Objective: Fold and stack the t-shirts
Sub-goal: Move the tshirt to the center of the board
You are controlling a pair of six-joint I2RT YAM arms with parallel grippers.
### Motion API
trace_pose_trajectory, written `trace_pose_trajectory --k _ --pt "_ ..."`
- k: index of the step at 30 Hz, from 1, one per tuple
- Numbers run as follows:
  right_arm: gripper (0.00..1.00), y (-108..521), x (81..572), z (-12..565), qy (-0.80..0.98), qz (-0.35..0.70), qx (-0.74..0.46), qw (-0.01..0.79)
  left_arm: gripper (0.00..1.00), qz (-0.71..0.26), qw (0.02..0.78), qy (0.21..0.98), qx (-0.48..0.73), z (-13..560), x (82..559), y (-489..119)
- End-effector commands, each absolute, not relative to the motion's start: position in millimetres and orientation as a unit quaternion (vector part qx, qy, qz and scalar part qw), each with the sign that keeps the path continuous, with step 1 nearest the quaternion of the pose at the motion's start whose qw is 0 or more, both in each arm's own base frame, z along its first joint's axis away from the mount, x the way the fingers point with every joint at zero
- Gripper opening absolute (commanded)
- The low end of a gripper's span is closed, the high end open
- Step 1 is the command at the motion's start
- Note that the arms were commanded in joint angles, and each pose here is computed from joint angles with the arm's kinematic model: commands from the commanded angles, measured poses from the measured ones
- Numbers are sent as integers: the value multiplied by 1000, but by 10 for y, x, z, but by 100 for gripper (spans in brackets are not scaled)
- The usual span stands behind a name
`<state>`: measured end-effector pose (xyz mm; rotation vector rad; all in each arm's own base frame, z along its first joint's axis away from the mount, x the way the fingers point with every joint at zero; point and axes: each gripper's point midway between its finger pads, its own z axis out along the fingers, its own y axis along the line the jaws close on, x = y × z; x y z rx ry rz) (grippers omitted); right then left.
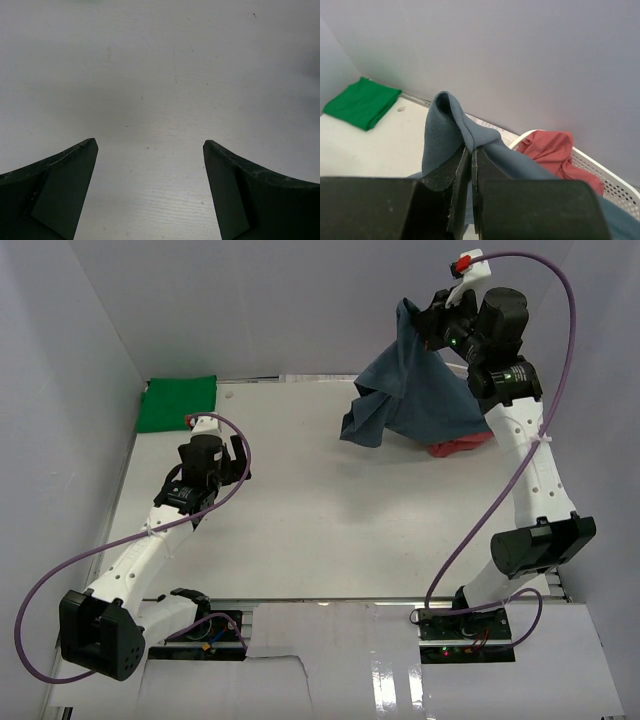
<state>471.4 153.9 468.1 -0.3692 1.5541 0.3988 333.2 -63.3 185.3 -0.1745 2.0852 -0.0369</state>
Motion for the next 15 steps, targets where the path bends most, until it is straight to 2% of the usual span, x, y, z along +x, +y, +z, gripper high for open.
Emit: trace_pose_trajectory --k 1,5,15 --pt "8 1666 4270 5118 649 214 -200 702 98 -20 518 852 -72 1989 3335 -636" --pt "8 1622 4034 5371 632 213 -201 718 98 -27 519 851 -69 2006 3334 -666" --pt "8 1770 3317 5820 593 300 -233 710 98 -92 524 846 -32 2136 3333 -923"
